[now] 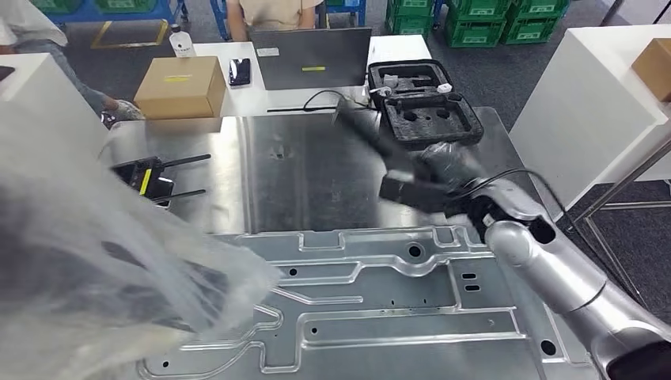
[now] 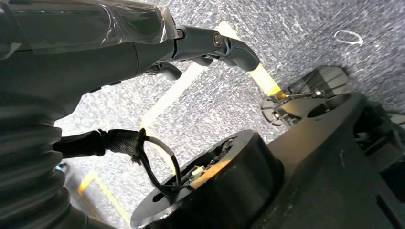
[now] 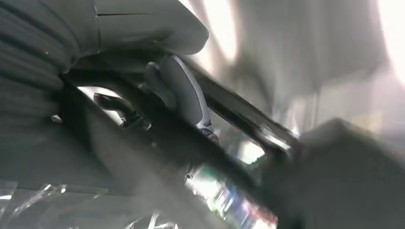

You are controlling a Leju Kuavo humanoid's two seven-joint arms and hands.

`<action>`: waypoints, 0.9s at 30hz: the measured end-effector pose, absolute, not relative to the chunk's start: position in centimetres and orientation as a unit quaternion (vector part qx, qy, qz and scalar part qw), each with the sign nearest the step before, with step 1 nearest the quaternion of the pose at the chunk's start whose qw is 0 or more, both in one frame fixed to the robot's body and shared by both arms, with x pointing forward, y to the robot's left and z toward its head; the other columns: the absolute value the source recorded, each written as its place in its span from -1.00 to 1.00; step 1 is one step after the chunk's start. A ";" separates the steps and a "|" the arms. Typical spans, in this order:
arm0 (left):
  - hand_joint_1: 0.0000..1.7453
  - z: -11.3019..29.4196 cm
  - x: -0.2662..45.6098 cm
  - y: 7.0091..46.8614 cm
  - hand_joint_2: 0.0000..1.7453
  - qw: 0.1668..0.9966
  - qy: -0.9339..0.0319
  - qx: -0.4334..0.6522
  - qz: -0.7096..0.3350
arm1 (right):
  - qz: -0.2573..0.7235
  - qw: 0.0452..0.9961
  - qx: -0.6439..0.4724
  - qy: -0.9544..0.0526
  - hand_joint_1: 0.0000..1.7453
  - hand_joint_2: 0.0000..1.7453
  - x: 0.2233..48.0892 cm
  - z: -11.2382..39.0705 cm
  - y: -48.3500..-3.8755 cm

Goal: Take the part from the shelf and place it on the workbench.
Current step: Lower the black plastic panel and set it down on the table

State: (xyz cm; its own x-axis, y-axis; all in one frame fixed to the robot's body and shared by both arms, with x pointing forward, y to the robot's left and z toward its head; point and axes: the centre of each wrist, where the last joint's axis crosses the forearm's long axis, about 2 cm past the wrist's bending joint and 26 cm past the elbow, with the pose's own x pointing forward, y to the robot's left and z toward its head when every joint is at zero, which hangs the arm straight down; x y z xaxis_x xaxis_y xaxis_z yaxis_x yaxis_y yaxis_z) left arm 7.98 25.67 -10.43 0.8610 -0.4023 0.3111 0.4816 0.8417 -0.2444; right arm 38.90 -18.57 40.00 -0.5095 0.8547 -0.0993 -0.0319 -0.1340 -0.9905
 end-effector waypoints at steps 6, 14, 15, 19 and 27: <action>-1.00 -10.4 7.8 25.4 1.00 0.950 -0.133 -0.163 -0.230 | 0.630 0.329 -0.394 -0.584 1.00 1.00 39.0 37.5 -19.2; -1.00 -10.5 7.6 25.3 1.00 0.952 -0.125 -0.154 -0.232 | 0.375 0.314 -0.393 -0.779 1.00 1.00 38.5 40.7 -21.8; -1.00 -10.5 7.6 25.3 1.00 0.953 -0.123 -0.153 -0.232 | 0.396 0.302 -0.414 -0.762 1.00 1.00 38.5 40.8 -21.9; -1.00 -10.5 7.8 25.4 1.00 0.952 -0.123 -0.153 -0.233 | 0.480 0.264 -0.484 -0.682 1.00 1.00 38.5 40.6 -21.6; -1.00 -10.4 8.0 25.6 1.00 0.950 -0.128 -0.164 -0.232 | 0.515 0.277 -0.464 -0.666 1.00 1.00 38.3 39.0 -20.9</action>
